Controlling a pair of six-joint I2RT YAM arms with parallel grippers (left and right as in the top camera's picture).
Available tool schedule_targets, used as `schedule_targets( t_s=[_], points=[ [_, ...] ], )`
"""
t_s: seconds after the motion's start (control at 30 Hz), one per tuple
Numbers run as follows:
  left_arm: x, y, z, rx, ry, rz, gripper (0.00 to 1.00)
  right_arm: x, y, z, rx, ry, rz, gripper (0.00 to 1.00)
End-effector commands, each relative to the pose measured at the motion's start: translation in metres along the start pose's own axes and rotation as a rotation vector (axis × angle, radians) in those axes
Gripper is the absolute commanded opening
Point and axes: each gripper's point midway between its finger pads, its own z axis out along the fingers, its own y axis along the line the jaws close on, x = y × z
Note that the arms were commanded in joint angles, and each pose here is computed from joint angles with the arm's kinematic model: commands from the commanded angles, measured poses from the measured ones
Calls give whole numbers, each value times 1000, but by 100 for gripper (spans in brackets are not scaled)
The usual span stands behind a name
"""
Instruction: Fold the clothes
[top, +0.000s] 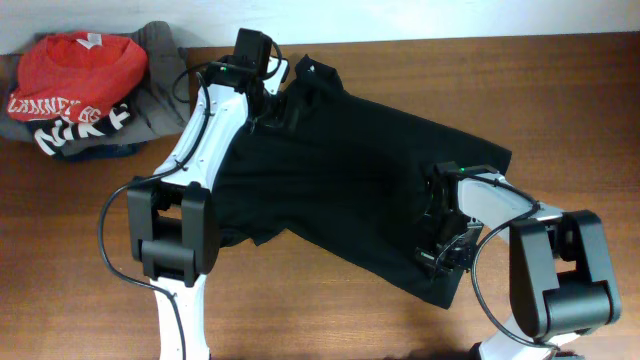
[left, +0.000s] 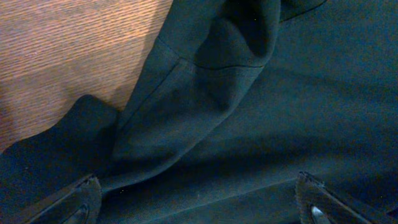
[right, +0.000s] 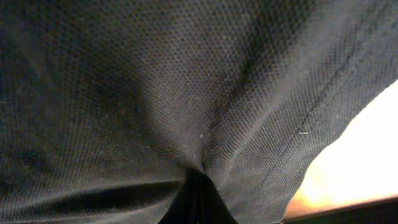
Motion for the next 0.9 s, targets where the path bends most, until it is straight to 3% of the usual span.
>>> schedule_targets(
  t_s=[0.0,0.33,0.63,0.87],
  points=[
    [-2,-4,0,12,-6,15,99,14,-23,28,96,65,77,4],
    [-2,-4,0,11,-6,15,99,10,-36,27,150,33,251,4],
    [-2,-4,0,11,-6,15,99,-15,-66,21,62,43,456,4],
    [-3,-4,0,11,-7,15,99,-34,-95,19,14,30,520,4]
  ],
)
